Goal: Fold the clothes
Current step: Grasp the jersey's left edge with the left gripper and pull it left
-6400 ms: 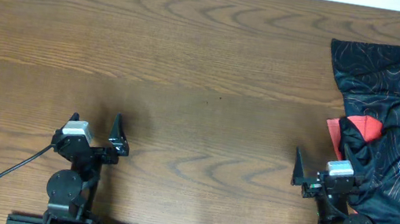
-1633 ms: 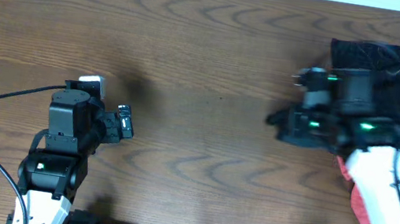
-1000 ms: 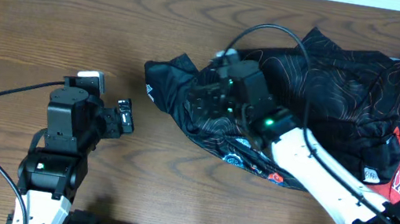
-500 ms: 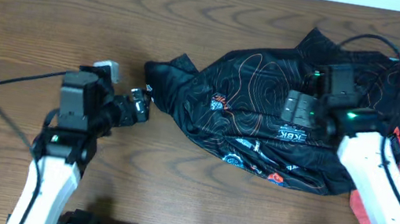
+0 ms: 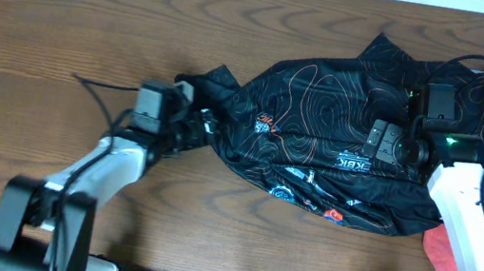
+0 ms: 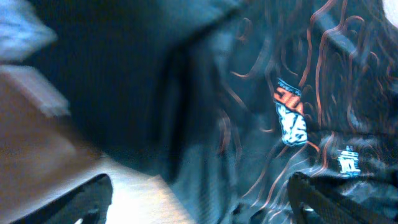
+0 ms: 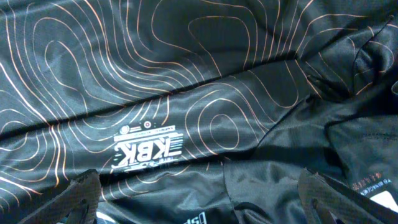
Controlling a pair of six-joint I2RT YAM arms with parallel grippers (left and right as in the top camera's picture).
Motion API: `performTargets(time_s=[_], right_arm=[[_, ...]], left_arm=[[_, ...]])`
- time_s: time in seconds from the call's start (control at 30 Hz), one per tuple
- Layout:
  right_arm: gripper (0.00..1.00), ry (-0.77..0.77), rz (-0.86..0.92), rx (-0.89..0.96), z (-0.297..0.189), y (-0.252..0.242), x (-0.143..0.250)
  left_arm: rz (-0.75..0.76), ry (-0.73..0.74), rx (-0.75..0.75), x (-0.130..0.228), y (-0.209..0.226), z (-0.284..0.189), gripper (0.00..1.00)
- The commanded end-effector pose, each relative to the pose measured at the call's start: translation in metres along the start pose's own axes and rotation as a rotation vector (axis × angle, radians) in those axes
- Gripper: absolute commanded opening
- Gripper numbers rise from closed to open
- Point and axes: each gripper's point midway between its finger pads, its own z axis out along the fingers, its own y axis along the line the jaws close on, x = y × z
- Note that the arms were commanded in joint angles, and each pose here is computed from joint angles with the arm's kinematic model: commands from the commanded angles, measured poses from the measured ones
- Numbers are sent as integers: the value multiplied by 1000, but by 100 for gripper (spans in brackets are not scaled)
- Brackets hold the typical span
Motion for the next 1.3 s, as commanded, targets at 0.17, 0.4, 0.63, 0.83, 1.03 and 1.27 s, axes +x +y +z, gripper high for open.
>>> performTargets(time_s=[0.17, 0.4, 0.63, 0.83, 1.03, 1.27], right_arm=[[99, -3, 21, 12, -4, -5, 0], [99, 12, 22, 19, -4, -7, 3], [99, 12, 32, 22, -4, -10, 2], [99, 12, 32, 22, -4, -10, 2], [99, 13, 32, 18, -4, -9, 2], [99, 14, 32, 15, -4, -9, 2]], left_arm=[[64, -25, -44, 2, -5, 29, 11], [103, -197, -26, -47, -11, 6, 6], [49, -592, -121, -170, 19, -96, 6], [2, -827, -194, -249, 49, -197, 6], [-34, -595, -66, -219, 35, -177, 8], [-113, -146, -99, -112, 21, -89, 71]])
